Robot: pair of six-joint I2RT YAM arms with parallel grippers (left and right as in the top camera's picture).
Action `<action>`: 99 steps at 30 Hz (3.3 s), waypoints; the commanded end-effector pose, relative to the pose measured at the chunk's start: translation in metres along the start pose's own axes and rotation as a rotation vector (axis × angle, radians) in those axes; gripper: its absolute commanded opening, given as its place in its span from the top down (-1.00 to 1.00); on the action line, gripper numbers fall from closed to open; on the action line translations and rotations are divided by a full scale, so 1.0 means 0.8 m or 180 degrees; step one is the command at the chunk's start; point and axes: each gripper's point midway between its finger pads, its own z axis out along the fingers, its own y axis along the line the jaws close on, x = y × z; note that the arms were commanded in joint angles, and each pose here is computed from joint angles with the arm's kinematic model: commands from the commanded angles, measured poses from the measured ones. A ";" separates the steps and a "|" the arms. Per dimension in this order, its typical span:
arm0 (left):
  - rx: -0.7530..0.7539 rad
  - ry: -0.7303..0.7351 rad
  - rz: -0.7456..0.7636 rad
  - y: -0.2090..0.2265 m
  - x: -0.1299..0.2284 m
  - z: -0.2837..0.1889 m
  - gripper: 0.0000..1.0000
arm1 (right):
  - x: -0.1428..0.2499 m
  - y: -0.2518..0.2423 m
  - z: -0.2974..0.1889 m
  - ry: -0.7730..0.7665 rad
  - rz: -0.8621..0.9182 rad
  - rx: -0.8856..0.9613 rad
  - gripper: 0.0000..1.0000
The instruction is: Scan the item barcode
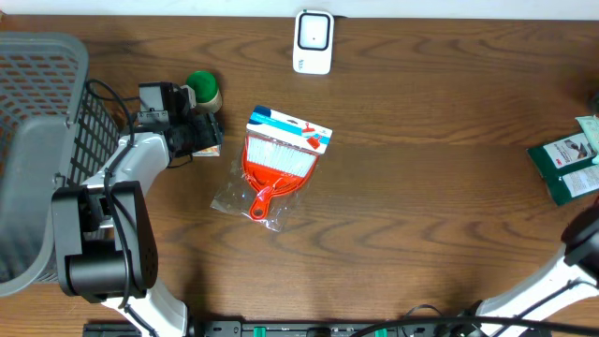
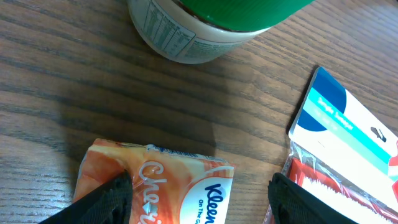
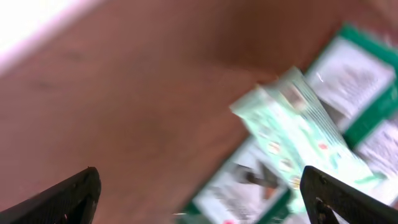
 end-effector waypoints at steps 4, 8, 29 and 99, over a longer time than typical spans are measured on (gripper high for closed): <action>-0.0179 0.0252 -0.0096 0.024 0.033 0.015 -0.36 | -0.039 0.121 -0.106 -0.0438 -0.0080 -0.1426 -0.98; -0.0160 0.0155 0.0017 0.017 0.022 0.004 -0.36 | -0.031 0.159 -0.131 -0.0327 0.0055 -0.2039 -0.98; -0.0765 -0.1677 0.0785 -0.064 -0.071 -0.315 -0.36 | 0.104 0.294 -0.152 0.0610 -0.1202 -0.1704 -0.98; -0.0940 -0.0756 0.0403 -0.030 0.006 -0.277 -0.37 | 0.620 0.505 -0.021 0.2132 -0.0261 -0.1470 -0.99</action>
